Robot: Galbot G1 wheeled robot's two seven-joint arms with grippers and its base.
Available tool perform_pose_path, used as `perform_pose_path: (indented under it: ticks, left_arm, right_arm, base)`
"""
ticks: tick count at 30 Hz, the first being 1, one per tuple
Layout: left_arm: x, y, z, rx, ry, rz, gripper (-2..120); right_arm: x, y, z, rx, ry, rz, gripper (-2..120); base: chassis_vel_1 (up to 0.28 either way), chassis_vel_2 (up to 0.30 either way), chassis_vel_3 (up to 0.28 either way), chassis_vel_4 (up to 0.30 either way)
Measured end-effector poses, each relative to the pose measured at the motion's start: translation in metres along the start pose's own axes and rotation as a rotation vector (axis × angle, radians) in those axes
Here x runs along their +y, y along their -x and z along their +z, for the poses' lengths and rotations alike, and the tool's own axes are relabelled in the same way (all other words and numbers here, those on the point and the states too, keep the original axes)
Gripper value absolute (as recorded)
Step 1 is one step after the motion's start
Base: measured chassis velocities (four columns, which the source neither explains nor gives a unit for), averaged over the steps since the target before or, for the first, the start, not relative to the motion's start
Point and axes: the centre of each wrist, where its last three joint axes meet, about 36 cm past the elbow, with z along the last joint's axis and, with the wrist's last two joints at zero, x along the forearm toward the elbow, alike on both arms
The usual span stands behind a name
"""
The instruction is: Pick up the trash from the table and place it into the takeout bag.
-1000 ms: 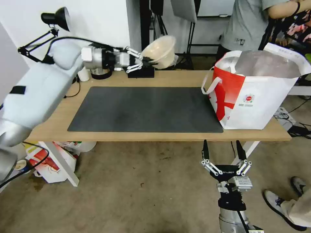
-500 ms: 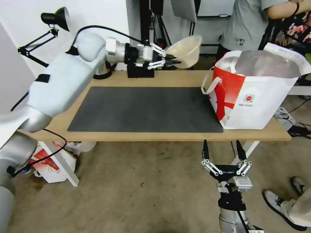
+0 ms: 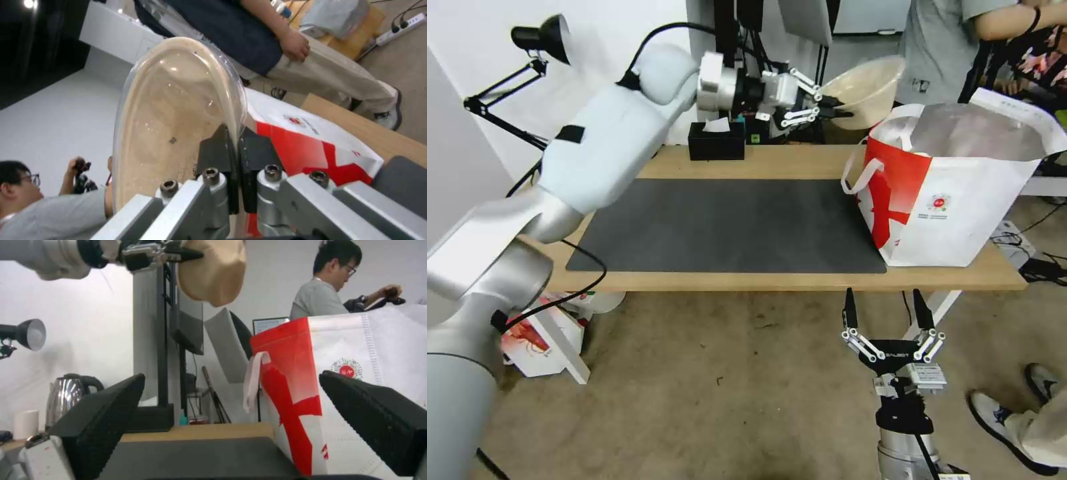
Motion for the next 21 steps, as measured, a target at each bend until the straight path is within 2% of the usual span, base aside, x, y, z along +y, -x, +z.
perform_pose_path:
  ticks: [11, 21]
  left_arm:
    - [0.032, 0.033, -0.013, -0.012, 0.039, 0.032, 0]
    - [0.030, 0.062, -0.010, -0.027, 0.033, 0.058, 0]
  right_arm:
    - [0.000, 0.000, 0.000, 0.000, 0.000, 0.000, 100]
    - [0.000, 0.000, 0.000, 0.000, 0.000, 0.000, 100]
  base:
    - [0.000, 0.000, 0.000, 0.000]
    - [0.000, 0.000, 0.000, 0.000]
